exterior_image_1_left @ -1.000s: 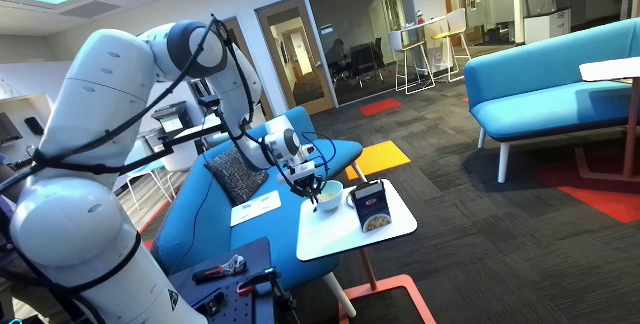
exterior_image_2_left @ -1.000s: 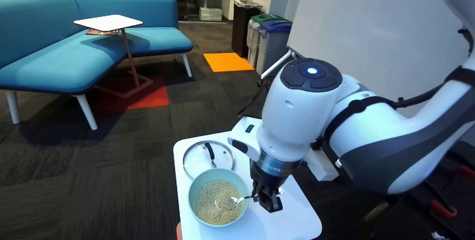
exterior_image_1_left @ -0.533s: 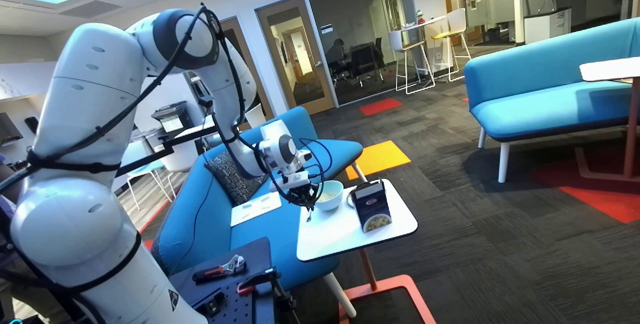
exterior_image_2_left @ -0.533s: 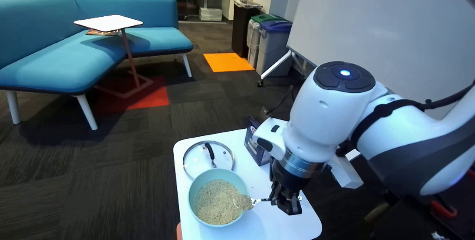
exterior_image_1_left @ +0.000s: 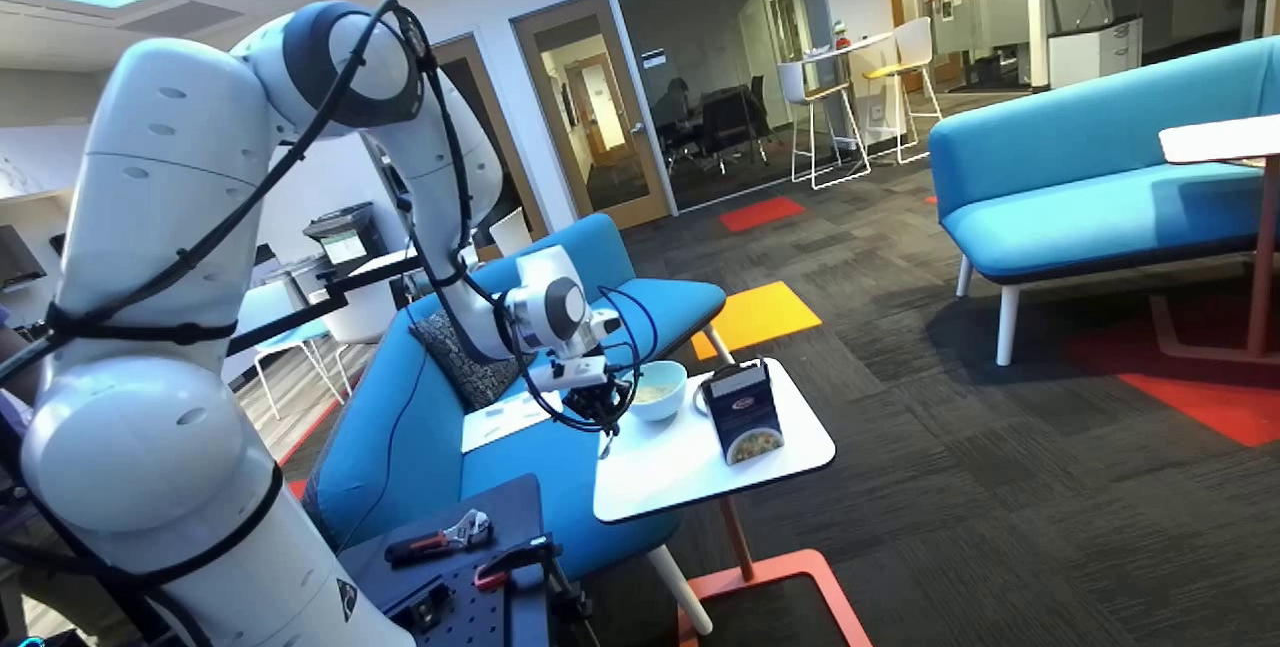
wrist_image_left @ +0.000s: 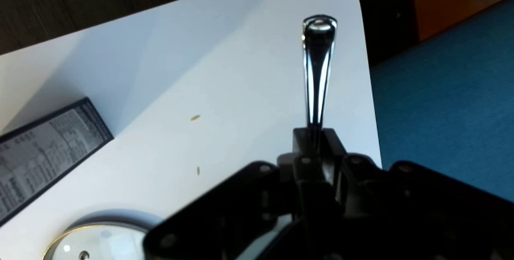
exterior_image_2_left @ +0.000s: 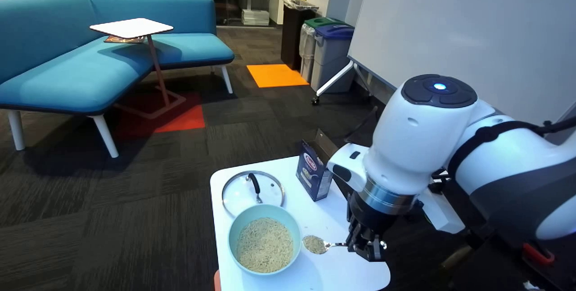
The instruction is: Use the spoon to scoop the objects in the bowl and put it on the table
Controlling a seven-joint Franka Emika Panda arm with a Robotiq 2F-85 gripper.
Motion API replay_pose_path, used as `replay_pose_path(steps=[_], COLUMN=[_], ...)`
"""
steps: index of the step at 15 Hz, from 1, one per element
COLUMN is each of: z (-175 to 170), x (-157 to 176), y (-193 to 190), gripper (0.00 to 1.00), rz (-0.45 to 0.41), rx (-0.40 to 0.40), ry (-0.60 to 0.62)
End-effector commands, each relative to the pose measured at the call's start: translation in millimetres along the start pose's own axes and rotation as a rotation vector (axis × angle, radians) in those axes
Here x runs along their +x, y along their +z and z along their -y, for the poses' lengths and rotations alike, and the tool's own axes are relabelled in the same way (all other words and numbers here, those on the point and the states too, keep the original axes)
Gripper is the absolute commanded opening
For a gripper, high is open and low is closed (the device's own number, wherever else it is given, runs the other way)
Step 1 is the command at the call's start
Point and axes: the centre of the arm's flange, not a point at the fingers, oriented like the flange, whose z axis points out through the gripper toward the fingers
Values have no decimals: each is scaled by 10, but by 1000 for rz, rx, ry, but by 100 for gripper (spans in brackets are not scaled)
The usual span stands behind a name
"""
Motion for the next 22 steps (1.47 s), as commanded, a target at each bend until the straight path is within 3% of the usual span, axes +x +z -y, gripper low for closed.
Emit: replay_pose_path(steps=[1, 10, 22], z=[-82, -326, -393], x=[-171, -202, -93], y=[-83, 56, 337], gripper=[3, 3, 3], rz=[-12, 4, -4], rx=[0, -22, -49], ry=[40, 77, 64])
